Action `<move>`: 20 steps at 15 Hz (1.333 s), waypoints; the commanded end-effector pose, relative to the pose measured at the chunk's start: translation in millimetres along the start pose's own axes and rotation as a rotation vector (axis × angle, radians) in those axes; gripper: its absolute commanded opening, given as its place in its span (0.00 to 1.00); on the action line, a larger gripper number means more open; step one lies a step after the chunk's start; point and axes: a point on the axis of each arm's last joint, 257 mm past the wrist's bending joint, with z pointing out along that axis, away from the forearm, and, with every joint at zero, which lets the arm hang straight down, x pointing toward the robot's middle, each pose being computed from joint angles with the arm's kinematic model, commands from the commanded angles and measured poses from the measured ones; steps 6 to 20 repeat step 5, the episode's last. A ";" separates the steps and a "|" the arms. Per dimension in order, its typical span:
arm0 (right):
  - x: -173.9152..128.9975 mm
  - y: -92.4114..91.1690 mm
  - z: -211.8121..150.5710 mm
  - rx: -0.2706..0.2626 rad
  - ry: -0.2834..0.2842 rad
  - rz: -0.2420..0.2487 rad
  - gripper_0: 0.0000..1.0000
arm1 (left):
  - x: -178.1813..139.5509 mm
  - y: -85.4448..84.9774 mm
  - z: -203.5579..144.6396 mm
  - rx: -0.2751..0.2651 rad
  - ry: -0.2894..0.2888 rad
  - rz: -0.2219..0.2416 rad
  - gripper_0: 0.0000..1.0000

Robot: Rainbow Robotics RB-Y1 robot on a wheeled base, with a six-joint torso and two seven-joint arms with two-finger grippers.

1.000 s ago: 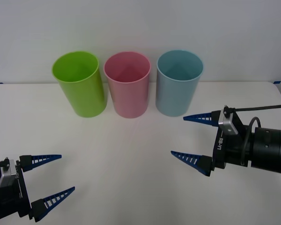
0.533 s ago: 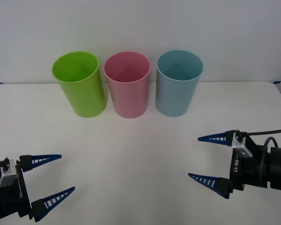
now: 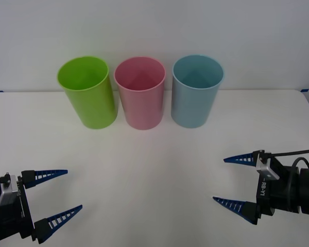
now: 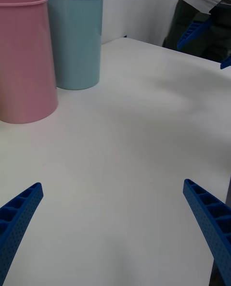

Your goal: Put cans in the blue bin and PET bottles in the pink bin and trash in the green bin.

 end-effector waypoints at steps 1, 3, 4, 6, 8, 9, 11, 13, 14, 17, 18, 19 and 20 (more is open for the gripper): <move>3.2 1.1 -0.4 0.001 0.007 0.015 1.00 | 0.0 0.0 0.0 0.000 0.000 0.000 1.00; 3.2 1.1 -0.4 0.001 0.007 0.015 1.00 | 0.0 0.0 0.0 0.000 0.000 0.000 1.00; 3.2 1.1 -0.4 0.001 0.007 0.015 1.00 | 0.0 0.0 0.0 0.000 0.000 0.000 1.00; 3.2 1.1 -0.4 0.001 0.007 0.015 1.00 | 0.0 0.0 0.0 0.000 0.000 0.000 1.00; 3.2 1.1 -0.4 0.001 0.007 0.015 1.00 | 0.0 0.0 0.0 0.000 0.000 0.000 1.00; 3.2 1.1 -0.4 0.001 0.007 0.015 1.00 | 0.0 0.0 0.0 0.000 0.000 0.000 1.00; 3.2 1.1 -0.4 0.001 0.007 0.015 1.00 | 0.0 0.0 0.0 0.000 0.000 0.000 1.00; 3.2 1.1 -0.4 0.001 0.007 0.015 1.00 | 0.0 0.0 0.0 0.000 0.000 0.000 1.00; 3.2 1.1 -0.4 0.001 0.007 0.015 1.00 | 0.0 0.0 0.0 0.000 0.000 0.000 1.00; 3.2 1.1 -0.4 0.001 0.007 0.015 1.00 | 0.0 0.0 0.0 0.000 0.000 0.000 1.00; 3.2 1.1 -0.4 0.001 0.007 0.015 1.00 | 0.0 0.0 0.0 0.000 0.000 0.000 1.00; 3.2 1.1 -0.4 0.001 0.007 0.015 1.00 | 0.0 0.0 0.0 0.000 0.000 0.000 1.00; 3.2 1.1 -0.4 0.001 0.007 0.015 1.00 | 0.0 0.0 0.0 0.000 0.000 0.000 1.00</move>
